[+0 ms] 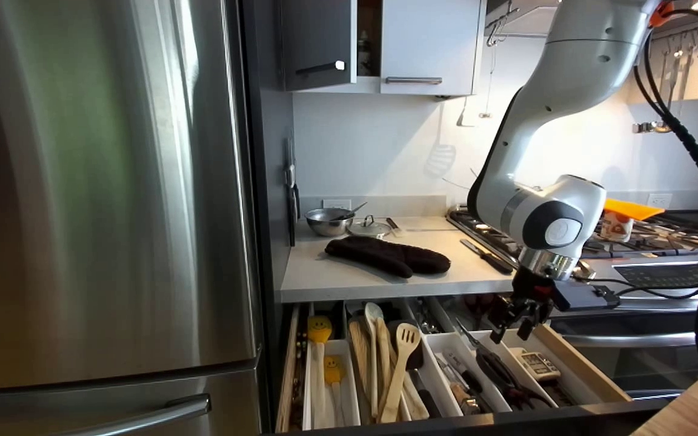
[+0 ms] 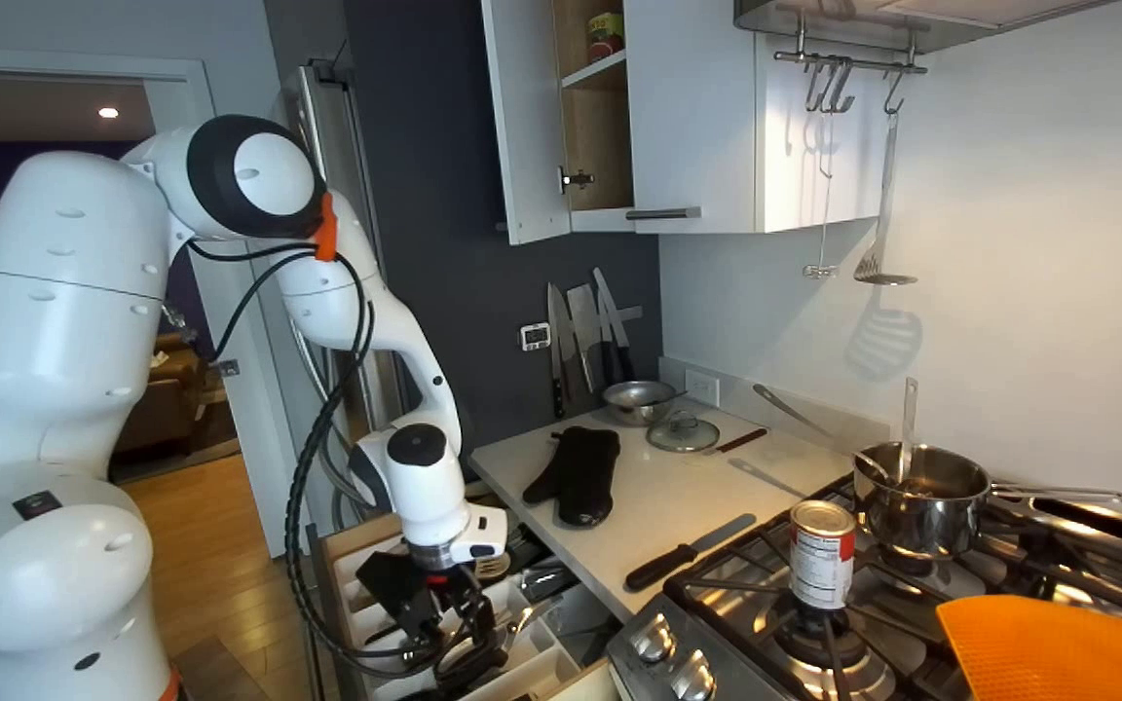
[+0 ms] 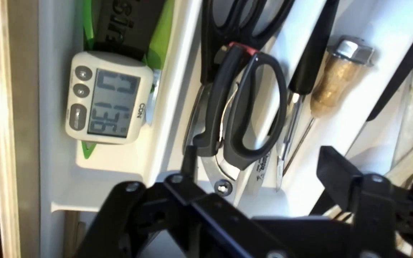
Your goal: Move one scissors in the drawer forwards
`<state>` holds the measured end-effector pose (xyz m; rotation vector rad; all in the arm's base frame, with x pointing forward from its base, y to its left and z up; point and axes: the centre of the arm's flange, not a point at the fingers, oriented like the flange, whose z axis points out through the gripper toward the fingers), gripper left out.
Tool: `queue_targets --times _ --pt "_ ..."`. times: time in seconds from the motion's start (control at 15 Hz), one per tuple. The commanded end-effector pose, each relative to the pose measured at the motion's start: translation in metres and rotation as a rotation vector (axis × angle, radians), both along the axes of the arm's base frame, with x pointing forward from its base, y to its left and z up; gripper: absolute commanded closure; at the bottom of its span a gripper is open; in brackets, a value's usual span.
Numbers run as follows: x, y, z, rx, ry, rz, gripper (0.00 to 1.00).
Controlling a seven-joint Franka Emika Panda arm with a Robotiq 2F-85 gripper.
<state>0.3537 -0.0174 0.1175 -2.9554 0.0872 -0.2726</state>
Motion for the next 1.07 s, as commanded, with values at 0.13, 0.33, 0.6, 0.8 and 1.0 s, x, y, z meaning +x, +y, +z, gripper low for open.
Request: queue_targets --times 0.13,0.33,0.6,0.8,1.0 --pt "0.016 -0.016 0.081 0.007 -0.006 -0.062 0.0" --pt "0.016 -0.02 0.1 -0.016 0.016 -0.051 0.0" --pt "0.015 -0.024 0.115 -0.06 0.034 -0.038 0.0" --pt "0.025 -0.032 0.123 -0.083 0.028 -0.016 0.0" --pt "0.034 -0.041 0.13 -0.108 0.027 0.017 0.0"
